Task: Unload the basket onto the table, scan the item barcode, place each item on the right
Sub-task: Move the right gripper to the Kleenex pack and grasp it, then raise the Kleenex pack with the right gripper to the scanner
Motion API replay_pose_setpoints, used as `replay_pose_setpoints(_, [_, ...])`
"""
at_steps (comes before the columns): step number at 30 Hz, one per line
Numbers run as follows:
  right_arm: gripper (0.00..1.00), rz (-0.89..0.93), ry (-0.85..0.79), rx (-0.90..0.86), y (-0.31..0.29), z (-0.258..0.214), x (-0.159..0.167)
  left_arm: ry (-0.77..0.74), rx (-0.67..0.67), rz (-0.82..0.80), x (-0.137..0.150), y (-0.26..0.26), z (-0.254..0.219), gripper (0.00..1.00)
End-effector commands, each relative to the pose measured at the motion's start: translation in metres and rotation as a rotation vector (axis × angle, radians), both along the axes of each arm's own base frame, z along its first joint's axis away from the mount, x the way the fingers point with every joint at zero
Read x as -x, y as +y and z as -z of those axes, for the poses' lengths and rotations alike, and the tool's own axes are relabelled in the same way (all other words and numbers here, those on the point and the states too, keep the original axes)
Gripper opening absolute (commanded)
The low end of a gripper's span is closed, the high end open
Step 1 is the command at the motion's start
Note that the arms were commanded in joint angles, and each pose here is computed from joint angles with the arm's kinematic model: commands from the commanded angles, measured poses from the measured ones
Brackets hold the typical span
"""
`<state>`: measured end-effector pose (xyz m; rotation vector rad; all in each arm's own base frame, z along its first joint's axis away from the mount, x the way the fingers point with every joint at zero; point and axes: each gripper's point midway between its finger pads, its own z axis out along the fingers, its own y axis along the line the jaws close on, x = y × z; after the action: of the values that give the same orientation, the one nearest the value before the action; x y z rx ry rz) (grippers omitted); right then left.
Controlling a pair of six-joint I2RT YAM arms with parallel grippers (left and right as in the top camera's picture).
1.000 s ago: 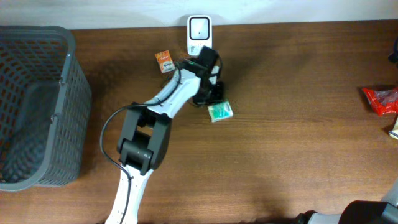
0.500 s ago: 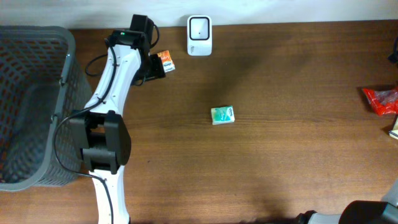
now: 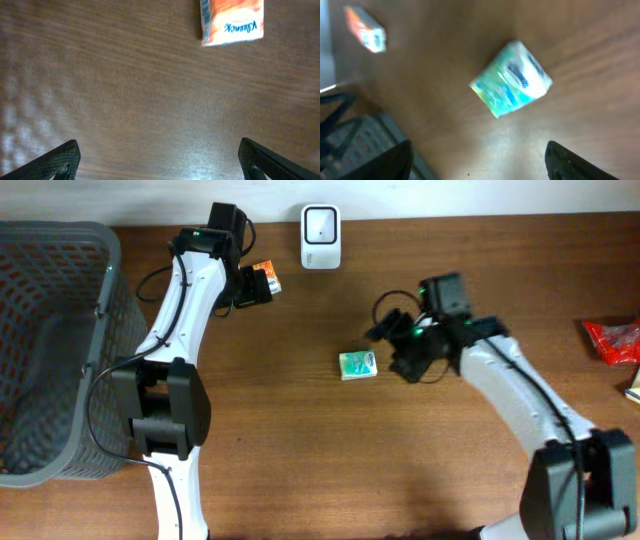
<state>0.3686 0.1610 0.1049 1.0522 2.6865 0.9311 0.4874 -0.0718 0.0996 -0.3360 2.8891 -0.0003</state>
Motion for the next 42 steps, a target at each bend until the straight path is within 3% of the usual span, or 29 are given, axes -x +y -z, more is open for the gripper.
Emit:
replay_pose_setpoints(1, [0.82, 0.188, 0.074, -0.045, 0.016, 0.024, 0.009, -0.010, -0.010, 0.000, 0.000, 0.003, -0.004, 0.99])
replay_pose_setpoints(4, [0.76, 0.242, 0.098, 0.073, 0.002, 0.052, 0.022, -0.009, -0.010, 0.000, 0.000, 0.003, -0.004, 0.99])
replay_pose_setpoints(6, [0.68, 0.241, 0.132, 0.089, 0.000, 0.065, 0.028, -0.010, -0.010, 0.001, 0.000, 0.003, -0.004, 0.99])
replay_pose_setpoints(13, [0.60, 0.214, 0.152, 0.065, 0.029, 0.109, 0.020, -0.010, -0.010, 0.000, 0.000, 0.003, -0.004, 0.99])
replay_pose_setpoints(19, [0.18, 0.198, 0.147, 0.171, 0.016, 0.145, 0.018, -0.010, -0.010, 0.000, 0.000, 0.003, -0.004, 0.99])
replay_pose_setpoints(24, [0.22, -0.116, -0.019, 0.260, 0.005, 0.140, 0.009, -0.010, -0.010, 0.000, 0.000, 0.003, -0.004, 0.99])
replay_pose_setpoints(27, [0.25, -0.398, -0.176, 0.161, 0.009, 0.121, -0.004, -0.010, -0.010, 0.000, 0.000, 0.003, -0.004, 0.99])
replay_pose_setpoints(29, [0.25, -0.396, -0.167, 0.035, 0.008, 0.111, -0.002, -0.010, -0.010, 0.001, 0.000, 0.003, -0.004, 0.99])
replay_pose_setpoints(30, [0.24, -0.480, -0.252, -0.067, 0.015, 0.096, -0.003, -0.010, -0.010, 0.000, 0.000, 0.003, -0.004, 0.99])
replay_pose_setpoints(34, [0.04, -0.791, -0.745, -0.475, 0.040, 0.009, 0.000, -0.010, -0.010, 0.000, 0.000, 0.003, -0.004, 0.99])
replay_pose_setpoints(36, [0.04, -0.946, -0.981, -0.694, 0.044, -0.042, 0.017, -0.010, -0.010, 0.000, 0.000, 0.003, -0.004, 0.99])
replay_pose_setpoints(42, [0.04, -0.973, -1.049, -0.668, 0.045, -0.054, 0.009, -0.010, -0.010, 0.001, 0.000, 0.002, -0.004, 0.99])
